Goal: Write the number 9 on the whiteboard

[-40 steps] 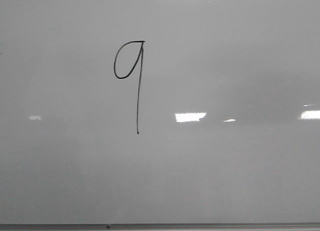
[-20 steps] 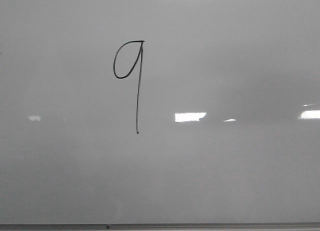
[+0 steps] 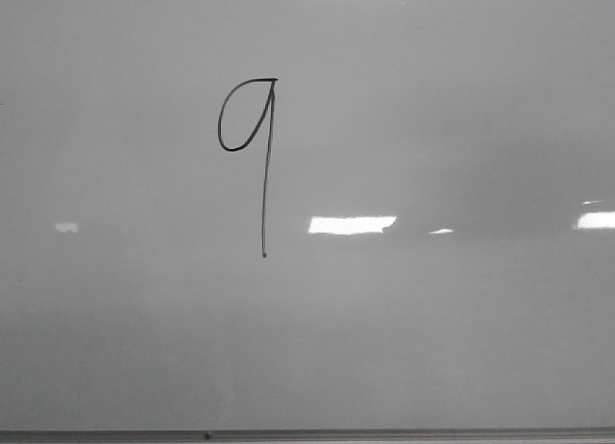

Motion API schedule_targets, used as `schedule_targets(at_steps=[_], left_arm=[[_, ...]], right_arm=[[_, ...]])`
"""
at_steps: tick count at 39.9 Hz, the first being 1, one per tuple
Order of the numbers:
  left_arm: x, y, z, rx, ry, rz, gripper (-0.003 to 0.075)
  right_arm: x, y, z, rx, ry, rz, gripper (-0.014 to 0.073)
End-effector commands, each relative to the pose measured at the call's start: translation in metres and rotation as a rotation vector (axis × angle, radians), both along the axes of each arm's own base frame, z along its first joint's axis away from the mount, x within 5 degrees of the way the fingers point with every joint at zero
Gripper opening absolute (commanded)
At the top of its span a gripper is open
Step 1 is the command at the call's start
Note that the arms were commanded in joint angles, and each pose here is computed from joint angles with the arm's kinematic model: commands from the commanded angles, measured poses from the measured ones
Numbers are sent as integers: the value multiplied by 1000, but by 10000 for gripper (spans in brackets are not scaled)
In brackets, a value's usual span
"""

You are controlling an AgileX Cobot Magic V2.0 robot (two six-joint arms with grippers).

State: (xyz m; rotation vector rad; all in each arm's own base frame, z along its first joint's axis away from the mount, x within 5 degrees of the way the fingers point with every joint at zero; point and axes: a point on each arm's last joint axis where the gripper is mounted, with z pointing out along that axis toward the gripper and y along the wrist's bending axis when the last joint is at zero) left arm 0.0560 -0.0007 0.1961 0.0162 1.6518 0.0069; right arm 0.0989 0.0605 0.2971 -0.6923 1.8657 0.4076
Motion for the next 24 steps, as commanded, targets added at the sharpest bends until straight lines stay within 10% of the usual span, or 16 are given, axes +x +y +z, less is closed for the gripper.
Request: schedule_targets(at_steps=[1,24], left_arm=[[-1,0,7,-19,-90,-3,-19],[-1,0,7,-19,-90,-3,-19]], right_arm=[[3,-2,14,45,-64,-49,-67],[-14,-44,-35,98,-379,-456,-67]])
